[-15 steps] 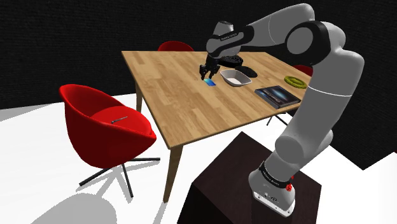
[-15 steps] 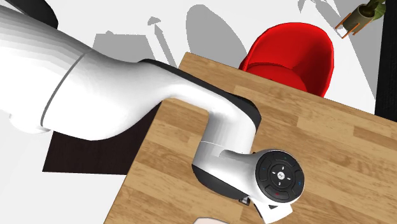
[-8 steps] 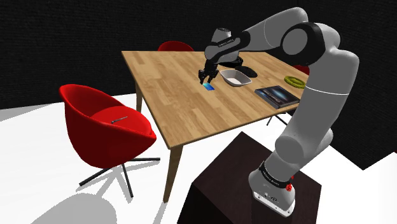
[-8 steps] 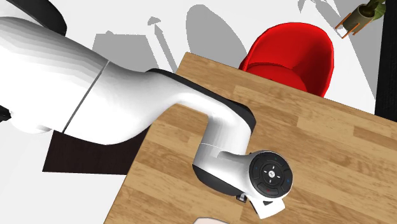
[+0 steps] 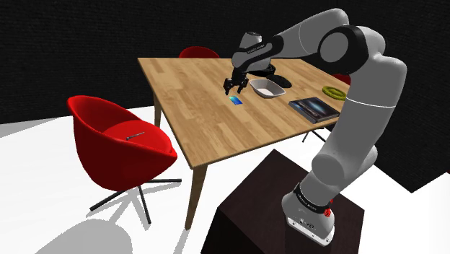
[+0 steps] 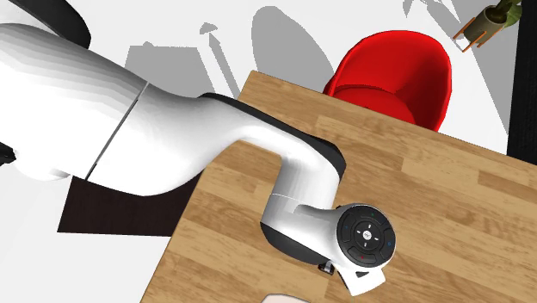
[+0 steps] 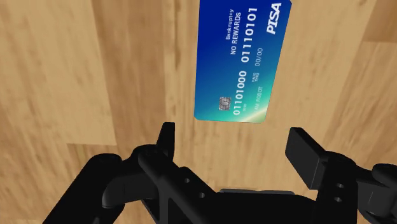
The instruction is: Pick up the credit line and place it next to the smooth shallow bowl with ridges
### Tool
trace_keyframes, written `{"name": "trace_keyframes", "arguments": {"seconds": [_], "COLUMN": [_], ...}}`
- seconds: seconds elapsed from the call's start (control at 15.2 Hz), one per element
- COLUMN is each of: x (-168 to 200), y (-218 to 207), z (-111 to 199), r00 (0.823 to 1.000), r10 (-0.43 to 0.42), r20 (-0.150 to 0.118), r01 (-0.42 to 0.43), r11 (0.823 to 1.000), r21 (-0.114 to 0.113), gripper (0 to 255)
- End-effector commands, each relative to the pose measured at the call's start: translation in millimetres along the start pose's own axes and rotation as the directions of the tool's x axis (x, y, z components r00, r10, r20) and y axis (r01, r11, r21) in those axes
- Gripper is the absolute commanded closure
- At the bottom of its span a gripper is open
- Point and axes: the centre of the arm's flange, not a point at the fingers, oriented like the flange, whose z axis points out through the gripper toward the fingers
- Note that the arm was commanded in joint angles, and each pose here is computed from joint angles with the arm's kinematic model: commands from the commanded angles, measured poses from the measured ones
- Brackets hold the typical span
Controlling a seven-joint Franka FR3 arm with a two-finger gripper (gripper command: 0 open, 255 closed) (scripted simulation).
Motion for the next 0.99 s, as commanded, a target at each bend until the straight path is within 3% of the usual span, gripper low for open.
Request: {"name": "trace_keyframes", "arguments": {"seconds": [0.0, 0.2, 0.46, 0.92], "x": [0.0, 0.0, 0.0, 0.0], "y": [0.0, 0.0, 0.0, 0.0], "z": [0.0, 0.0, -50.0, -50.0], "r00": [1.000, 1.000, 1.000, 1.000], "r10": [0.000, 0.000, 0.000, 0.000], "r20": [0.000, 0.000, 0.000, 0.000], "r01": [0.000, 0.000, 0.000, 0.000], "r11": [1.000, 1.000, 1.000, 1.000], "r21": [0.000, 0.000, 0.000, 0.000], "gripper": [0, 0, 0, 0]}}
